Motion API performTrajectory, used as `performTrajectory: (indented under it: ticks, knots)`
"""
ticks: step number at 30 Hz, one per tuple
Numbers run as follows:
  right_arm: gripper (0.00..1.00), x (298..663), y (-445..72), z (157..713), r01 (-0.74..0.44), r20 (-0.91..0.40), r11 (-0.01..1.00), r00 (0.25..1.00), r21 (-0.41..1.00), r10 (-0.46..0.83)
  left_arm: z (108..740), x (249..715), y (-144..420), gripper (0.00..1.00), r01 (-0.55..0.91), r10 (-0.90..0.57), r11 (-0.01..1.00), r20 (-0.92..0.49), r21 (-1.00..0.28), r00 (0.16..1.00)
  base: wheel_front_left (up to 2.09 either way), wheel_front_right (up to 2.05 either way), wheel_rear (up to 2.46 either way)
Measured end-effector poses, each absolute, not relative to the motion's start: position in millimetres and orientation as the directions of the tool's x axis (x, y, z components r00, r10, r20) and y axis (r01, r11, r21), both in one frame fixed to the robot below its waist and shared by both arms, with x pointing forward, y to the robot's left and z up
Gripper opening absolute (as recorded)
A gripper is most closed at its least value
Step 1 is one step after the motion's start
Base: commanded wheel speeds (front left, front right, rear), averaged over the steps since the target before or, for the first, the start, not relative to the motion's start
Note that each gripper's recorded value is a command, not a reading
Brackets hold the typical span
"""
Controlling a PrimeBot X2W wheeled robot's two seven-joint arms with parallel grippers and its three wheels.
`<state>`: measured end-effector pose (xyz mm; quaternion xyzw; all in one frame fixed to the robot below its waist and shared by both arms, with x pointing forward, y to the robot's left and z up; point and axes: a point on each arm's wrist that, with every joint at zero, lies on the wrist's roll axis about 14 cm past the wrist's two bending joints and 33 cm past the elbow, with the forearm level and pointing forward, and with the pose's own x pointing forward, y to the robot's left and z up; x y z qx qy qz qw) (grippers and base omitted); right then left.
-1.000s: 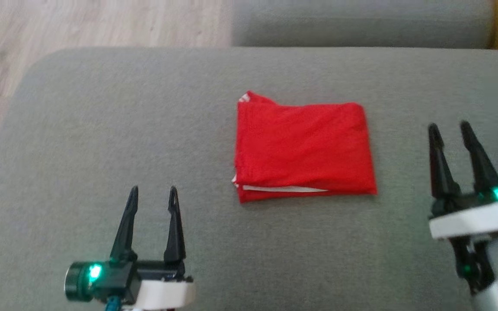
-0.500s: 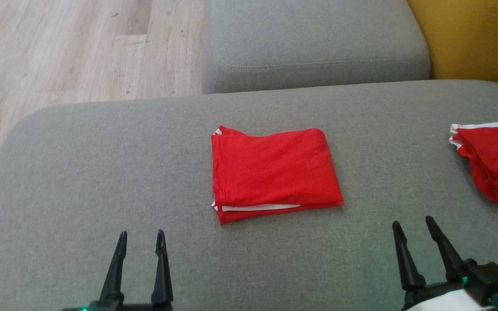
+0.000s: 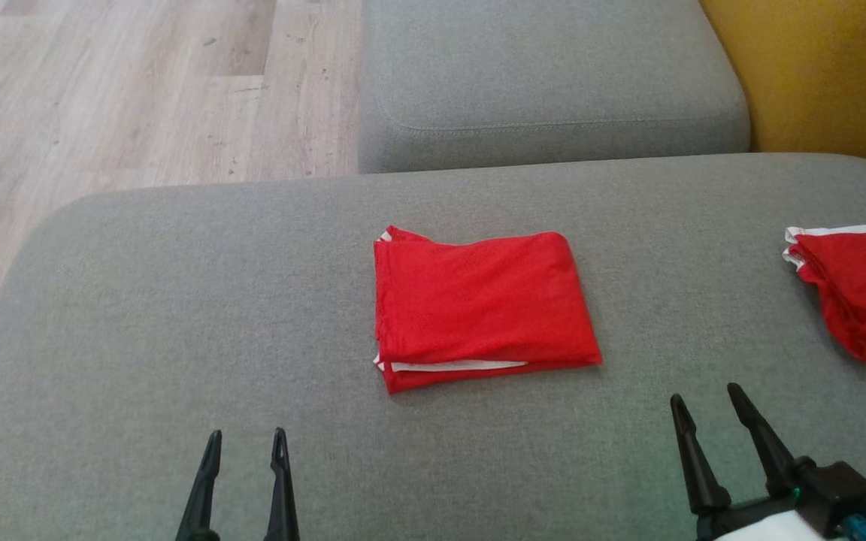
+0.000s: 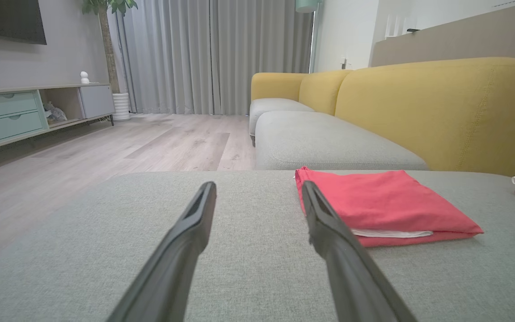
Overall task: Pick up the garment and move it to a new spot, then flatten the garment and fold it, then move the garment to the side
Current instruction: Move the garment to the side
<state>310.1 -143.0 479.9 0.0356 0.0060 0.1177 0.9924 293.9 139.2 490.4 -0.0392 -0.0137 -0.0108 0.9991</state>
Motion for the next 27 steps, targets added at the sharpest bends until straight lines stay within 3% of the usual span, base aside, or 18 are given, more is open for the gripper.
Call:
performTrajectory:
  ticks: [14,20,27]
  knots:
    - [1.0,313,-151,468,-0.21,-0.045,0.975,0.976,0.07,0.213,486,290,145,1.0,0.001,0.0,0.998,0.014,-0.067,1.0,0.0,0.0,0.0]
    - [1.0,313,-156,445,-0.196,-0.119,0.978,0.972,0.066,0.203,481,291,149,1.0,-0.025,0.025,0.997,-0.004,-0.067,1.0,0.0,0.0,0.0]
    - [1.0,355,-152,439,-0.206,-0.147,0.975,0.965,0.081,0.216,472,293,149,1.0,-0.046,0.042,0.995,-0.045,-0.088,0.998,0.0,0.0,0.0]
